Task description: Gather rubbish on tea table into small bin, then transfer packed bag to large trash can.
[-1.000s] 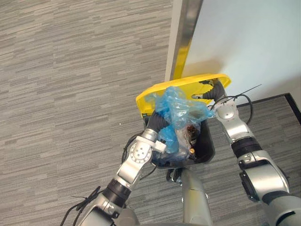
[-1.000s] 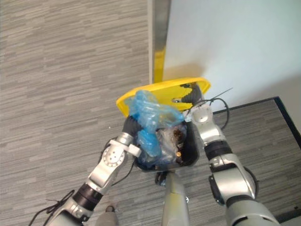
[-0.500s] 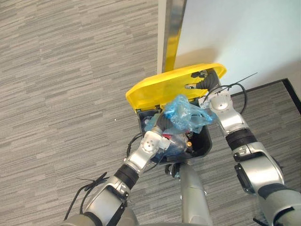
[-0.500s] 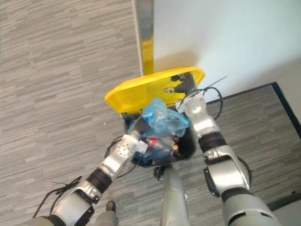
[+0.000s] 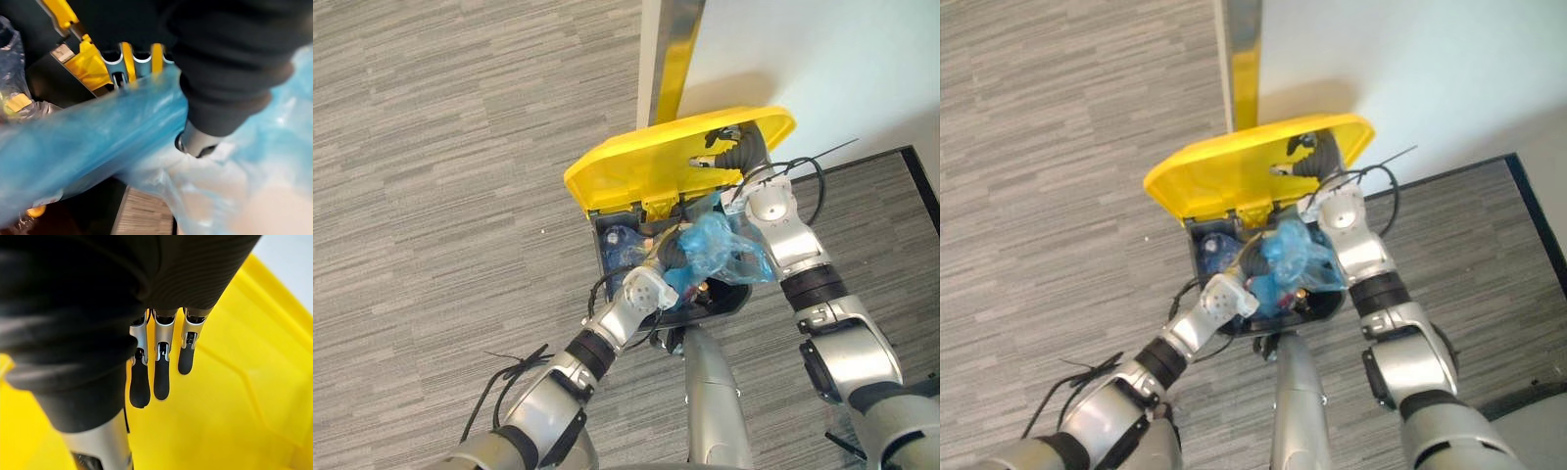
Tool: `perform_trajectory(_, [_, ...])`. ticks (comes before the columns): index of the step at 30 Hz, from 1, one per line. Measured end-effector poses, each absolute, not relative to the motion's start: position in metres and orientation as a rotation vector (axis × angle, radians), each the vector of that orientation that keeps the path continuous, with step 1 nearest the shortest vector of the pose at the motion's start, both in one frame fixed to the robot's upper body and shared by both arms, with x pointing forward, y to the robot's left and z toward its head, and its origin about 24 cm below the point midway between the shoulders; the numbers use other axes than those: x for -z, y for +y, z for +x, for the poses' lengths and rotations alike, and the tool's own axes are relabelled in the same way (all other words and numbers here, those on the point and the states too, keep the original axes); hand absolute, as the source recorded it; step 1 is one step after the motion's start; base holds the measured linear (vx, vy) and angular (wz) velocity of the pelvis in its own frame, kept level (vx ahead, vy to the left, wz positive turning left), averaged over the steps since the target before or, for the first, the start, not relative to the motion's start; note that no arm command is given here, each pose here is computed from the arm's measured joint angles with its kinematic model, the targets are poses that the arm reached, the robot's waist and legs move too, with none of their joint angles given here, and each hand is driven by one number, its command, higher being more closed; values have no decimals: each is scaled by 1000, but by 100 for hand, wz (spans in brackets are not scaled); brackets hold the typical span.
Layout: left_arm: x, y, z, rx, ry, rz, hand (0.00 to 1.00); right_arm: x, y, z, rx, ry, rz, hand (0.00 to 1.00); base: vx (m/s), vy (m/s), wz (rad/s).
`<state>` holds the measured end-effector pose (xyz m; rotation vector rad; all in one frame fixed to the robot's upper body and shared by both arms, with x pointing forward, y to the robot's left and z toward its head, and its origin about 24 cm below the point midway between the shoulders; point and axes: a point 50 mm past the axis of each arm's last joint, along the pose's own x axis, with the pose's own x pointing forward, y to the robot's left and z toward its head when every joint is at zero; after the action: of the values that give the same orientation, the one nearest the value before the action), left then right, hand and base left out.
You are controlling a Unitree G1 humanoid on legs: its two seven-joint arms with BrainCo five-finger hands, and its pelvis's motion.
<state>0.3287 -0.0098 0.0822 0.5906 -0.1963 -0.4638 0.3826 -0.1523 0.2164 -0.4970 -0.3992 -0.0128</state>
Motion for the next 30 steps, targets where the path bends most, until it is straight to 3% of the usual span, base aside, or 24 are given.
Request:
perform_trajectory(12, [-81, -3, 333, 445, -197, 639, 0, -196, -155, 380, -12, -353, -576, 0, 7, -3, 5])
perform_trajectory(18, [-66, 23, 333, 382, -132, 619, 0, -182, -160, 384, -10, -303, -647, 0, -12, -24, 9])
perform_trajectory(25, [-61, 46, 325, 310, -103, 449, 0, -157, -172, 380, 5, -225, -719, 0, -26, 3, 11])
perform_trajectory(30, [-45, 70, 297, 241, -67, 252, 0, -113, -196, 363, 33, -91, -750, 0, -25, 13, 23])
